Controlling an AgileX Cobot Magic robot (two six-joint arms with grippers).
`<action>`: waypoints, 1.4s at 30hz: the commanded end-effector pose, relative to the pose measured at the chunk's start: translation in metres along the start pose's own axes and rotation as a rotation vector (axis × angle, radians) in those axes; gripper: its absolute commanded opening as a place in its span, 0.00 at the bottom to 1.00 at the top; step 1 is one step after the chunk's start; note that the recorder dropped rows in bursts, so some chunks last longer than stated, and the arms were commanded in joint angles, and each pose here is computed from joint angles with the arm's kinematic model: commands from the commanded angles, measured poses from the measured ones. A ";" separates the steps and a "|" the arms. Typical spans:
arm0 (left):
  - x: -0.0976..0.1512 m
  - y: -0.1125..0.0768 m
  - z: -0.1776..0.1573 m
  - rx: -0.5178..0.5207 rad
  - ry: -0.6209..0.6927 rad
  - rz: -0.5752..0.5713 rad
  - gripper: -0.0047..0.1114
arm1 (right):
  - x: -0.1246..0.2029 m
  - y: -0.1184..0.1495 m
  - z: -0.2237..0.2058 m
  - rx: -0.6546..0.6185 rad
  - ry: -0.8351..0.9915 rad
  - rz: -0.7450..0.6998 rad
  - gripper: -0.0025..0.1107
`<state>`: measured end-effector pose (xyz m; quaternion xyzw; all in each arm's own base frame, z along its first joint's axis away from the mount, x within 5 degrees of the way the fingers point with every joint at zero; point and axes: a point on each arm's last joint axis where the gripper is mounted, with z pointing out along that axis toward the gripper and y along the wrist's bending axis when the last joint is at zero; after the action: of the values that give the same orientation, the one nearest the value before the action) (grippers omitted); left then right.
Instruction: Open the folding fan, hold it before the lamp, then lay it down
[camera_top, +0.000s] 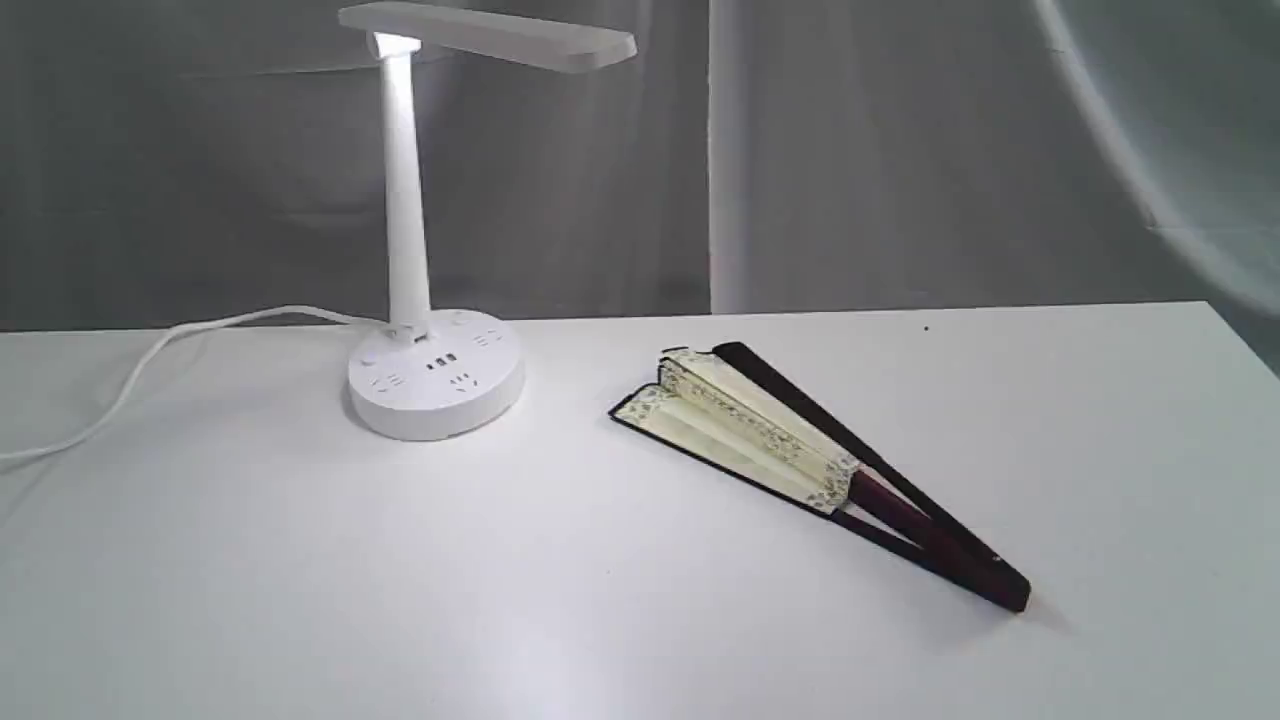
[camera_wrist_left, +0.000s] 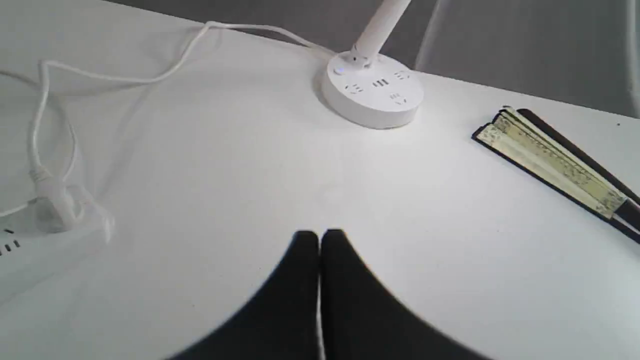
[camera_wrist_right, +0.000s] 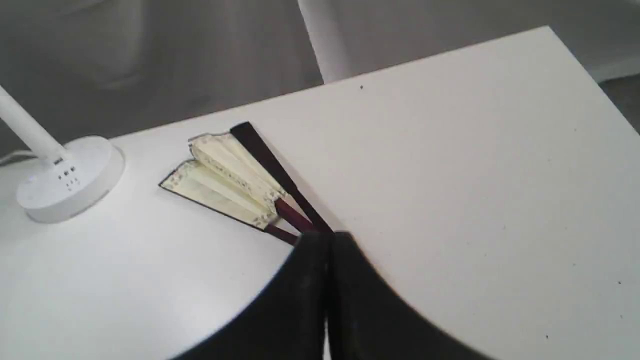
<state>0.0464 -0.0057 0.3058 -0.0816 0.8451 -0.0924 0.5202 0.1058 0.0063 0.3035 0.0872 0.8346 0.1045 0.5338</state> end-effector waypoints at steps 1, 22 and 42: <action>-0.009 -0.003 0.017 0.014 0.029 -0.022 0.04 | -0.011 0.000 0.018 0.018 0.079 -0.046 0.02; -0.044 -0.017 0.116 0.042 0.425 0.041 0.04 | -0.018 -0.005 0.115 0.025 0.396 0.019 0.25; -0.043 -0.014 0.188 0.006 0.655 0.050 0.04 | -0.029 -0.001 0.203 -0.068 0.639 0.068 0.26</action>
<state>0.2301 -0.0216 0.2636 -0.0302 0.9705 -0.1035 0.2155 0.2960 0.0127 0.2434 0.0662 0.9527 0.1640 0.2470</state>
